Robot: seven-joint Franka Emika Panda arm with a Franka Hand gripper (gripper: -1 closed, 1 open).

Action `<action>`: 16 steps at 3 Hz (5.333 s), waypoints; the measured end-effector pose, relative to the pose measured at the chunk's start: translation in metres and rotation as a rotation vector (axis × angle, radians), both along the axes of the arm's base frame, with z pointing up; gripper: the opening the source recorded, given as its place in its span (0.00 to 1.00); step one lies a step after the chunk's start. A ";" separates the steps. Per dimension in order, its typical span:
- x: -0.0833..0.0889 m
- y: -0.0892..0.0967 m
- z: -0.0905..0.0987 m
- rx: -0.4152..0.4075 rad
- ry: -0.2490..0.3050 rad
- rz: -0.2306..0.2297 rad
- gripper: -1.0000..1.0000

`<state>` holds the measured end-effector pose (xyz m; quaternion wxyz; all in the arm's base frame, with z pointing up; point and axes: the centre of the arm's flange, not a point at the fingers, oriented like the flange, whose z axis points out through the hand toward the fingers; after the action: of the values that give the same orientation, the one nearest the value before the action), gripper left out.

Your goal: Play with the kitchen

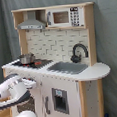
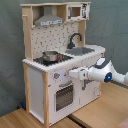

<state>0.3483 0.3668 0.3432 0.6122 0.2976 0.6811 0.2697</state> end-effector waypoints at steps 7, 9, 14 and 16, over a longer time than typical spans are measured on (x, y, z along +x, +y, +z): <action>-0.002 -0.010 0.001 0.642 0.015 -0.073 0.00; -0.002 -0.009 0.001 0.848 0.015 -0.095 0.00; -0.005 -0.006 0.000 1.154 0.021 -0.123 1.00; -0.047 0.000 0.038 1.133 -0.016 -0.044 1.00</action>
<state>0.3013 0.3670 0.3807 0.3674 0.5916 0.4188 0.5828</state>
